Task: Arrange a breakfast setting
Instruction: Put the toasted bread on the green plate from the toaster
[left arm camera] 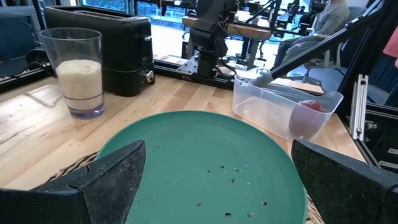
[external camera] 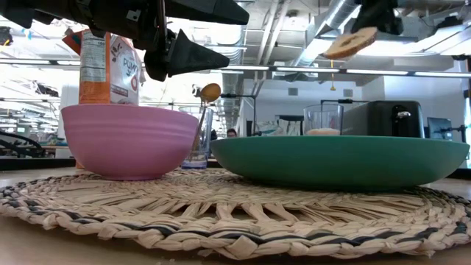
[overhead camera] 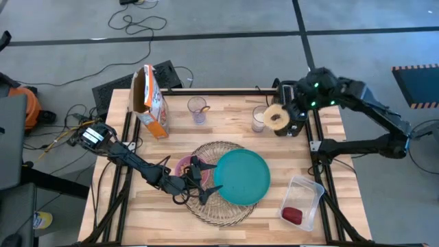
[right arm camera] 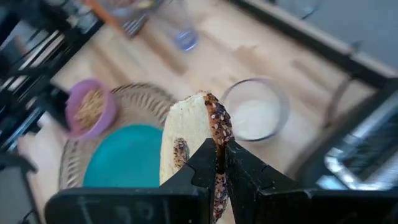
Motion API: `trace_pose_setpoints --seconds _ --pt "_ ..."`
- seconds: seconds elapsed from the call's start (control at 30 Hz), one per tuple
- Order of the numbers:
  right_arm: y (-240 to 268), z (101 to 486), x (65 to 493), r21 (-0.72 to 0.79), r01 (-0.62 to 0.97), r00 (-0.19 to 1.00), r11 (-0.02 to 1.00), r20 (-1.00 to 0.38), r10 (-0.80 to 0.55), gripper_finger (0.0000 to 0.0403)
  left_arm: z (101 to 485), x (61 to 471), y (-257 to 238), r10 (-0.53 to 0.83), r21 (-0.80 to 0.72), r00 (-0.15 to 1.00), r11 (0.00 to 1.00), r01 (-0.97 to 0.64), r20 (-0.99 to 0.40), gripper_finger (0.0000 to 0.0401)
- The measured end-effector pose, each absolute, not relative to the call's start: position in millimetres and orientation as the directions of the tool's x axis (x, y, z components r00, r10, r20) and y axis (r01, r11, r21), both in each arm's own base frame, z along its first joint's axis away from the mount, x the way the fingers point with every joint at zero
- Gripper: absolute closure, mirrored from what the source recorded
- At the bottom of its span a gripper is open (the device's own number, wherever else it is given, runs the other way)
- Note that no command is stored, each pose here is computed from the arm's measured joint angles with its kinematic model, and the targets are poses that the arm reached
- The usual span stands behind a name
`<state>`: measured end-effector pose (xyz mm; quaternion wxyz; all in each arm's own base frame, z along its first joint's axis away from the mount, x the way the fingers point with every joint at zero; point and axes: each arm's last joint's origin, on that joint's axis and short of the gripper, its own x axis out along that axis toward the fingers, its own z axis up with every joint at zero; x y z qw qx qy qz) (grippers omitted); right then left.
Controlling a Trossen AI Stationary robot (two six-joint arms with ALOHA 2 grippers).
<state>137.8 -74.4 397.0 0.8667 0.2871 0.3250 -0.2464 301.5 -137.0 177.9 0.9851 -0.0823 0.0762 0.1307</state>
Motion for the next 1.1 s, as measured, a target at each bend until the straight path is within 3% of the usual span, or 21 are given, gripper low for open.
trace_pose_setpoints --seconds 0.43,0.87,1.1 --pt "-26.9 325.4 204.6 0.431 0.394 0.739 0.812 -0.674 -0.001 0.0348 178.0 301.5 -137.0 0.245 -0.143 0.954 0.952 -0.270 -0.171 0.0014" --pt "19.4 262.8 268.1 0.402 0.289 0.665 0.869 -0.738 0.120 0.0348 178.0 301.5 -137.0 0.245 -0.143 0.954 0.952 -0.270 -0.171 0.0014" --pt "31.6 225.1 290.3 0.356 0.303 0.563 0.884 -0.815 0.136 0.0348 178.1 301.5 -137.0 0.245 -0.143 0.954 0.952 -0.270 -0.171 0.0014"
